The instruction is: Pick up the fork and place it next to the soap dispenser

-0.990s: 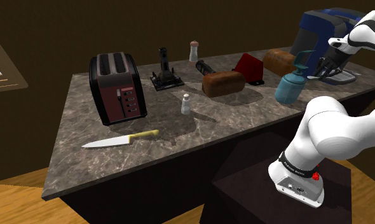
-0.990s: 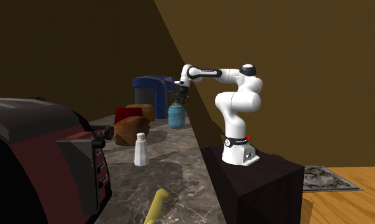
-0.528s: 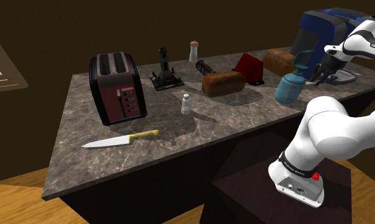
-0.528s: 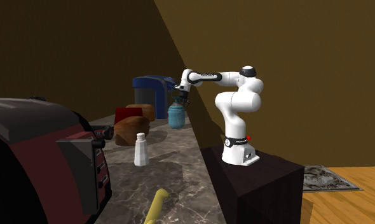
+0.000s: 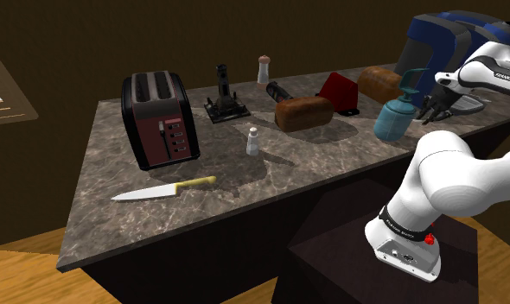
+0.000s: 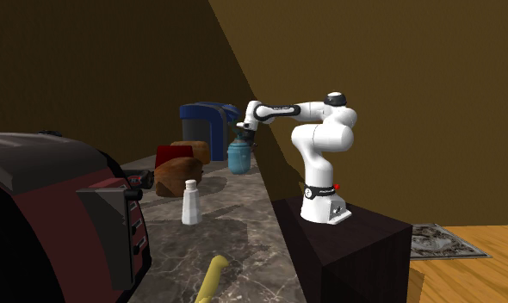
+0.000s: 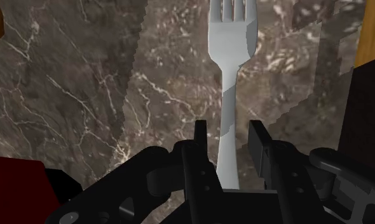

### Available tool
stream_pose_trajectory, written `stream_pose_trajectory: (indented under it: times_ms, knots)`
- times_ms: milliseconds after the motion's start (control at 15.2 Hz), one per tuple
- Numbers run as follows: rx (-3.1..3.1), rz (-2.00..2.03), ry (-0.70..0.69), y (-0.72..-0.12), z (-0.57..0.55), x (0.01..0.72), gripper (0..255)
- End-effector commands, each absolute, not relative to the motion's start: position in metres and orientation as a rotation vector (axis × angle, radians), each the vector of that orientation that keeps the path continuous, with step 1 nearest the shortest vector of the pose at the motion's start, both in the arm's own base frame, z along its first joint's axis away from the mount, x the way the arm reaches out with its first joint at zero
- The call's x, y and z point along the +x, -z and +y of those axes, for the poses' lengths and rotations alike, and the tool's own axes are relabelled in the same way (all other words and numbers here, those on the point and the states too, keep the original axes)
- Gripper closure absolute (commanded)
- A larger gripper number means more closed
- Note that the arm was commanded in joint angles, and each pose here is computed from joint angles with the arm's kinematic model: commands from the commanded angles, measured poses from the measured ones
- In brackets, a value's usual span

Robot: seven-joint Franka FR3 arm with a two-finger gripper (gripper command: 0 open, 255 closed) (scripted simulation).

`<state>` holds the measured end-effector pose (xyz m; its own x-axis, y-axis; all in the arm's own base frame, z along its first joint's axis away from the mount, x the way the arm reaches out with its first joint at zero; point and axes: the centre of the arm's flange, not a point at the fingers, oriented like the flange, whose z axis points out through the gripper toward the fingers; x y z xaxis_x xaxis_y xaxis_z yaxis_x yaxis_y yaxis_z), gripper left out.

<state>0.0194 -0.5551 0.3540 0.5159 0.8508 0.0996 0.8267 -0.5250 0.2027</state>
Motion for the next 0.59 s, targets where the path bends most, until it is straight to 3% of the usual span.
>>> stream_pose_trajectory:
  times_ms: [0,528]
  knots:
    - [2.620,1.458,-0.282,-0.343,-0.556,0.020,255]
    - [2.620,1.458,-0.282,-0.321,-0.556,0.020,255]
